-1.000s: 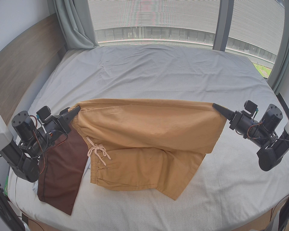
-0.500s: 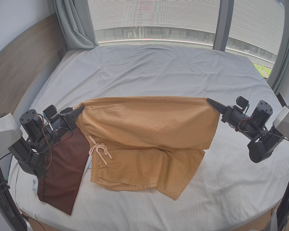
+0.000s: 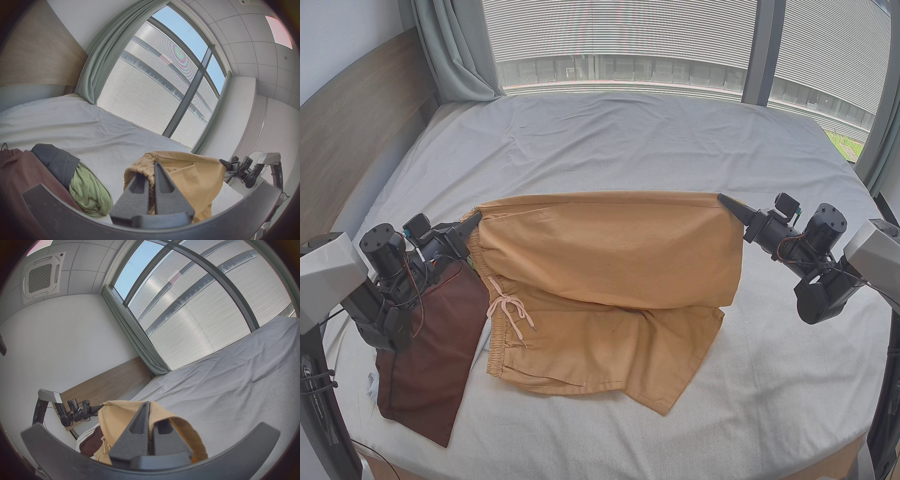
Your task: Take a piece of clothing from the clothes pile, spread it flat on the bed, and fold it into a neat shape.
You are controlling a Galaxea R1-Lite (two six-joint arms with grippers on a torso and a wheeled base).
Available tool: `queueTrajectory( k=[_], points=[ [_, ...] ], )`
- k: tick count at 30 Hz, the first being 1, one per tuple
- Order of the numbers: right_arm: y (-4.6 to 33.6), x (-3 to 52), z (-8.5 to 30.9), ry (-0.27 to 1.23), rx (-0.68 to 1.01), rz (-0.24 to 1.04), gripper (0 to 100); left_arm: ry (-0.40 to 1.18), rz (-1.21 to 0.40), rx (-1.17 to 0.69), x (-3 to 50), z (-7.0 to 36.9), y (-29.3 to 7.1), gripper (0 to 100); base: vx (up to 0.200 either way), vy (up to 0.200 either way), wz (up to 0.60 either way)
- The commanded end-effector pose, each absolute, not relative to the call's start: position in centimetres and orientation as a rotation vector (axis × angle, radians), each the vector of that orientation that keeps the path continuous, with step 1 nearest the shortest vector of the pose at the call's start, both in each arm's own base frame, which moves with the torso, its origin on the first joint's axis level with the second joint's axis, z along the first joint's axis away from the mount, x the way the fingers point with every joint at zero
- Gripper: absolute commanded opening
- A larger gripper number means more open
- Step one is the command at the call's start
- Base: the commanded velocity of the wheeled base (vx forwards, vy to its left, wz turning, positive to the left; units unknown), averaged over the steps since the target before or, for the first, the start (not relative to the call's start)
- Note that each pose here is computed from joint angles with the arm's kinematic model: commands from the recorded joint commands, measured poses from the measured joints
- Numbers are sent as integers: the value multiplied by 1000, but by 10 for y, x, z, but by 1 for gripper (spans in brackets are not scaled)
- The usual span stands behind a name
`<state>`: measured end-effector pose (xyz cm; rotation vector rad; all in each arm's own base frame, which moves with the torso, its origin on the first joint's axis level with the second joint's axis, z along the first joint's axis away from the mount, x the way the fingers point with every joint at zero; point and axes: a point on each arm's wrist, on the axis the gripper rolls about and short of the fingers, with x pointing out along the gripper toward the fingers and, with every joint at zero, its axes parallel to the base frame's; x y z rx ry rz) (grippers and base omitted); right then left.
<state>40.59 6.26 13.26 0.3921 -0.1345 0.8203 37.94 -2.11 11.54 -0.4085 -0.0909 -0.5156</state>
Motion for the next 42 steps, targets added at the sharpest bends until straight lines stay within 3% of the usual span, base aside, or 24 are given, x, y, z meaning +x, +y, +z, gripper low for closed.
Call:
queueTrajectory(
  k=[1, 14, 42],
  points=[
    [65, 429, 113, -136, 395, 818, 0, -82, -495, -450, 397, 101, -23, 0, 0, 0, 0],
    [56, 465, 95, -184, 416, 799, 0, -167, -446, -524, 445, 82, -32, 0, 0, 0, 0],
    [42, 527, 86, -213, 414, 771, 0, -241, -467, -583, 484, 62, -44, 0, 0, 0, 0]
  ],
)
